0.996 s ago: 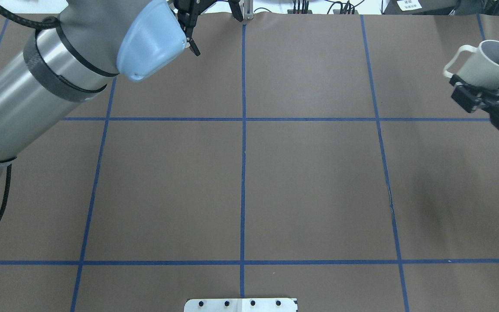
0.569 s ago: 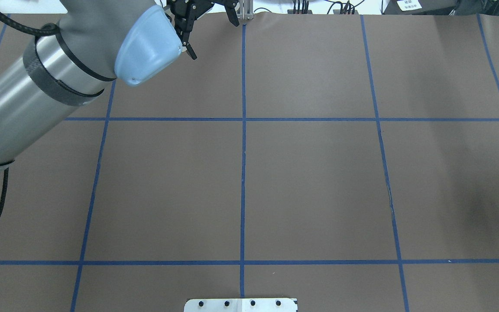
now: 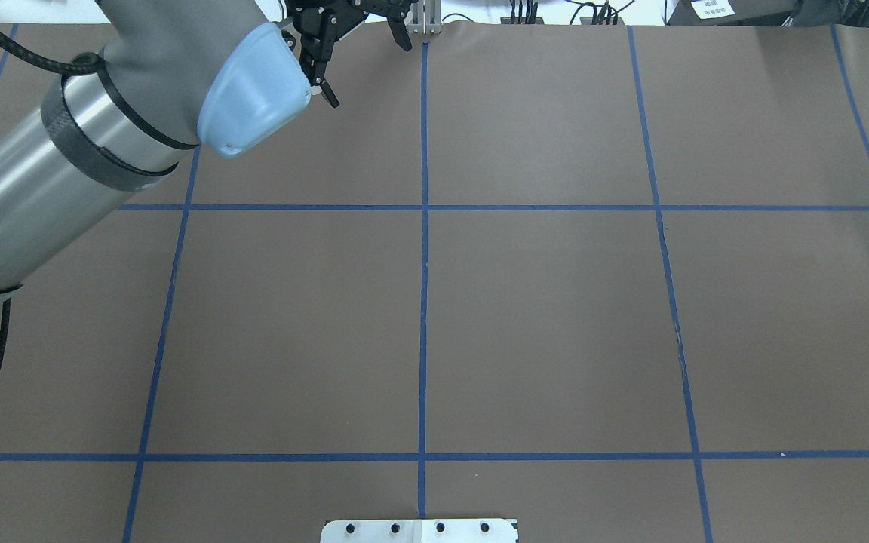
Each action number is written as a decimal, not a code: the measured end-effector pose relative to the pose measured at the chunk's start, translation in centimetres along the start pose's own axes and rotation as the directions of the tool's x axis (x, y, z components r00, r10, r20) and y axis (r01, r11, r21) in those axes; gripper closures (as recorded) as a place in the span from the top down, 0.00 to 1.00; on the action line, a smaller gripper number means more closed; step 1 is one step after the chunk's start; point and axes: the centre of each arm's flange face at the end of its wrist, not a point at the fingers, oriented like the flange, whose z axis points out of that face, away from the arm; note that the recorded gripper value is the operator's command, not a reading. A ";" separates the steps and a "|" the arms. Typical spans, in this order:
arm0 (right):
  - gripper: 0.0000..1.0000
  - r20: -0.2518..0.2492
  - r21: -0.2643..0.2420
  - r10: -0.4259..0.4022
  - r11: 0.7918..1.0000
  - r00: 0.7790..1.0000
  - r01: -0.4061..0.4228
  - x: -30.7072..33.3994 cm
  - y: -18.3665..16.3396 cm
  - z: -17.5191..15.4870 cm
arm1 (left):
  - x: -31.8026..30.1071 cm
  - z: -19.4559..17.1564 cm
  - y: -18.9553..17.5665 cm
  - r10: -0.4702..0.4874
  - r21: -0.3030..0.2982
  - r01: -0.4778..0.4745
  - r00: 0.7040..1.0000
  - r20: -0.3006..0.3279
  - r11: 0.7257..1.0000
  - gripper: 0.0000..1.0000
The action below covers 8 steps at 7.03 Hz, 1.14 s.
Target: Left arm hands cup to right arm to dump lemon
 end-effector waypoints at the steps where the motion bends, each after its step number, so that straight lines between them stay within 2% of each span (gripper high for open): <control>1: 0.12 0.002 -0.013 0.135 0.991 0.991 -0.135 1.0 -0.2 -0.6 | 0.1 0.0 0.0 0.003 0.007 -0.003 1.000 -0.002 1.000 1.00; 2: 0.13 0.001 -0.025 0.259 0.965 0.966 -0.259 1.9 -0.4 -1.3 | 0.1 0.0 0.1 0.007 0.016 -0.007 1.000 -0.005 1.000 1.00; 3: 0.13 0.000 -0.040 0.389 0.921 0.921 -0.388 2.7 -0.7 -2.0 | 0.3 -0.1 0.3 0.012 0.021 -0.012 1.000 -0.009 1.000 1.00; 4: 0.13 0.000 -0.053 0.504 0.862 0.863 -0.504 3.2 -1.0 -2.6 | 0.3 -0.1 0.4 0.015 0.024 -0.015 1.000 -0.011 1.000 1.00; 5: 0.13 -0.005 -0.062 0.616 0.786 0.788 -0.615 3.5 -1.5 -3.1 | 0.4 -0.1 0.5 0.017 0.026 -0.017 1.000 -0.011 1.000 1.00; 6: 0.12 -0.015 -0.073 0.719 0.693 0.695 -0.718 3.7 -2.1 -3.4 | 0.4 -0.1 0.6 0.018 0.029 -0.018 1.000 -0.012 0.999 1.00; 8: 0.13 -0.042 -0.081 0.858 0.507 0.511 -0.858 4.4 -2.8 -4.0 | 0.4 0.1 0.6 0.021 0.041 -0.020 1.000 -0.012 0.999 1.00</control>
